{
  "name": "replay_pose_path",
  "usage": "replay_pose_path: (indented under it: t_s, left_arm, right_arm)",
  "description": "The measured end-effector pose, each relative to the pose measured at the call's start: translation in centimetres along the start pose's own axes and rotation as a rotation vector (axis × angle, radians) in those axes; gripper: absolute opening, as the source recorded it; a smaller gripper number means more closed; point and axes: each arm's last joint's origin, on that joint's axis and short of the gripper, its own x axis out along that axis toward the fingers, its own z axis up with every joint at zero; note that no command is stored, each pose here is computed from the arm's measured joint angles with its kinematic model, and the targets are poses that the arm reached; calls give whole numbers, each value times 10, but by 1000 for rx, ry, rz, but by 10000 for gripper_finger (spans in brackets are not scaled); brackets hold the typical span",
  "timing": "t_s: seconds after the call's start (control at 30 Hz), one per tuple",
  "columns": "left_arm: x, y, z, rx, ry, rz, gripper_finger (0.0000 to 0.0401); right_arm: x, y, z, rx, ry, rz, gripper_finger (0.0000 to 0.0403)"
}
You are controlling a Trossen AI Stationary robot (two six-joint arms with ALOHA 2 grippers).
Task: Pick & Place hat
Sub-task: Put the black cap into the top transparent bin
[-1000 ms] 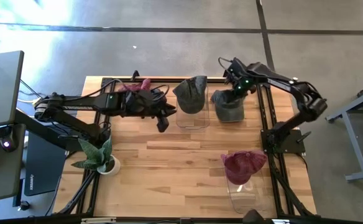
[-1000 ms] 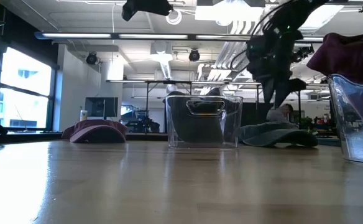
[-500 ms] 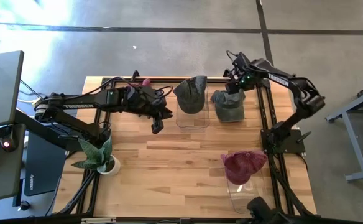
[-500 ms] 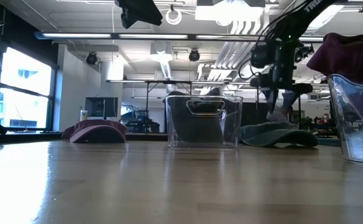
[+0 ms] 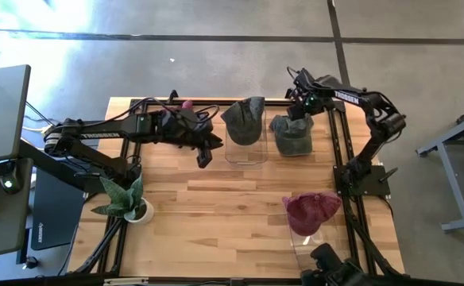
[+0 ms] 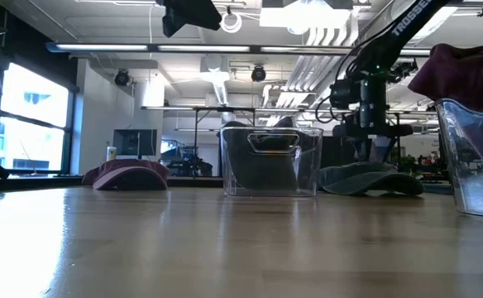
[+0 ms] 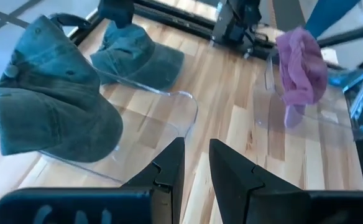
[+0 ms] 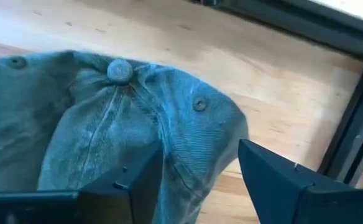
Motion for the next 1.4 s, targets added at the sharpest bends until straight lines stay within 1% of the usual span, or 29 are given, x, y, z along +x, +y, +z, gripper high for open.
replay_pose_path:
  t_s: [0.13, 0.27, 0.5, 0.6, 0.67, 0.73, 0.77, 0.87, 0.93, 1.03, 1.13, 1.2, 1.3, 1.4]
  left_arm:
    - [0, -1, 2, -6, -25, -3, 71]
    - [0, 0, 2, -6, -25, -2, 71]
    - [0, 0, 2, -6, -23, 1, 71]
    - [0, 0, 2, -6, -20, 1, 71]
    - [0, 0, 2, -6, -18, -2, 71]
    - [0, -1, 2, -5, -14, -14, 71]
    - [0, -1, 1, -5, -12, -23, 71]
    - [0, -1, 1, -4, -5, -35, 71]
    - [0, -1, 1, 2, -3, -35, 71]
    - [0, -1, 2, 23, -13, -36, 71]
    - [0, -2, 5, 48, -53, -31, 71]
    - [0, 1, 12, 50, -111, -35, 71]
    - [-2, 6, 24, 51, -210, -84, 71]
    - [-5, 15, 36, 43, -321, -95, 71]
  right_arm:
    - [0, 0, -2, 3, 19, -1, 163]
    - [-1, 6, -5, 1, 38, 18, 128]
    - [-1, 20, -12, -16, 48, 18, 88]
    - [10, 22, -22, -10, 96, 9, 69]
    - [16, 23, -29, -18, 123, -7, 48]
    - [17, 23, -34, -28, 128, -16, 18]
    - [15, 24, -36, -35, 122, -18, 11]
    - [-2, 24, -41, -33, 57, -33, 14]
    - [-20, 22, -44, -18, -3, 0, 9]
    - [-53, 15, -53, 2, -98, 99, 7]
    - [-87, 6, -68, 28, -192, 200, 9]
    - [-108, 0, -80, 26, -261, 269, 5]
    - [-137, -7, -100, 6, -381, 374, 7]
    - [-162, -7, -118, -21, -502, 510, 6]
